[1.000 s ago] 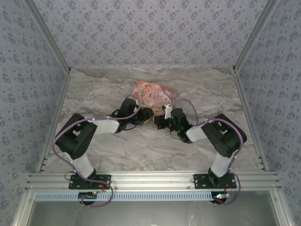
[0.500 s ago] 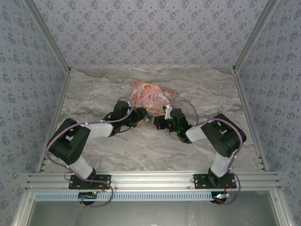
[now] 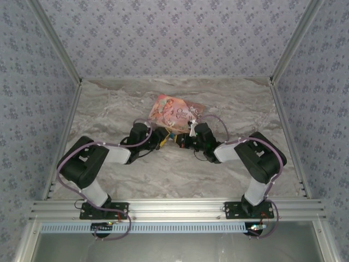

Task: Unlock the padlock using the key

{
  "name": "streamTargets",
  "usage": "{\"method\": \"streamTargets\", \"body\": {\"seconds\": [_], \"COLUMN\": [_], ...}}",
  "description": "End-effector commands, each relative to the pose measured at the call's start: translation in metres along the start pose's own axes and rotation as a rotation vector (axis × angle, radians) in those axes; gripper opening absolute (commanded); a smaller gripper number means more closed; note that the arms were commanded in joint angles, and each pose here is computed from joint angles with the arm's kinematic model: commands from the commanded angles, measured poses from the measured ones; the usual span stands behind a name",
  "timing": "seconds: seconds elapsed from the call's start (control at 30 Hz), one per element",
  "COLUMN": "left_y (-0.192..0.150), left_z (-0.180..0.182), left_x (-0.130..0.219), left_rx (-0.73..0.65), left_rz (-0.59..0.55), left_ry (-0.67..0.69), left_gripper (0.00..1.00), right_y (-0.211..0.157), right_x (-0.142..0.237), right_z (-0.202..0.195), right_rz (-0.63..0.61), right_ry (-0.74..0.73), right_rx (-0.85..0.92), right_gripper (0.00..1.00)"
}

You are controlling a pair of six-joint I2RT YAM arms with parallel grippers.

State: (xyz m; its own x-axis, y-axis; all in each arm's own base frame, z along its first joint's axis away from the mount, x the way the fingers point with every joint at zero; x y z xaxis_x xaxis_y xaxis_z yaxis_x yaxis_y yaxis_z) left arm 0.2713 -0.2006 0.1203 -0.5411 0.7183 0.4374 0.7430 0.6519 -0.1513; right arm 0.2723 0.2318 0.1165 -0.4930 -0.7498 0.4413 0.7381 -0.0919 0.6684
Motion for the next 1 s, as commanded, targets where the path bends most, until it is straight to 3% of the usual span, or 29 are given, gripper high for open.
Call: {"method": "streamTargets", "body": {"seconds": [0.0, 0.57, 0.77, 0.97], "left_y": [-0.003, -0.010, -0.011, -0.011], "left_z": [-0.005, 0.007, 0.008, 0.006], "left_x": [-0.007, -0.029, -0.028, -0.026], "left_rx": [0.020, 0.103, 0.099, 0.080], "left_rz": [0.029, 0.072, 0.061, 0.054], "left_ry": [-0.063, -0.106, -0.101, -0.083], "left_gripper": [0.48, 0.34, 0.23, 0.22], "right_y": [0.009, 0.014, 0.017, 0.017], "right_x": [0.001, -0.001, 0.004, 0.005], "right_z": [0.013, 0.021, 0.022, 0.021], "right_rz": [0.004, 0.019, 0.001, -0.001], "right_ry": [0.043, 0.073, 0.066, 0.060], "right_rx": [-0.010, -0.014, -0.015, -0.021], "right_gripper": [0.02, 0.02, 0.03, 0.03]}}
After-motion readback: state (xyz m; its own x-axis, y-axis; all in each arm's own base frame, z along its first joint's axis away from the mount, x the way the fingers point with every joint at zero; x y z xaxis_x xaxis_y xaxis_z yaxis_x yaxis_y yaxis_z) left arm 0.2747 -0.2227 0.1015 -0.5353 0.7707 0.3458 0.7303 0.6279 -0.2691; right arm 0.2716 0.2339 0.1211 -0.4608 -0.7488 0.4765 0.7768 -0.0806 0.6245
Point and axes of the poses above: each hand's point on the last joint's axis, 136 mm out from that joint toward the fingers, its own x axis back along the fingers, its own z axis along the line the jaws close on, y = z × x, the point moved 10 cm from there along x, back along the fingers, and after that the axes turned 12 degrees about x, right-handed, at the moved point
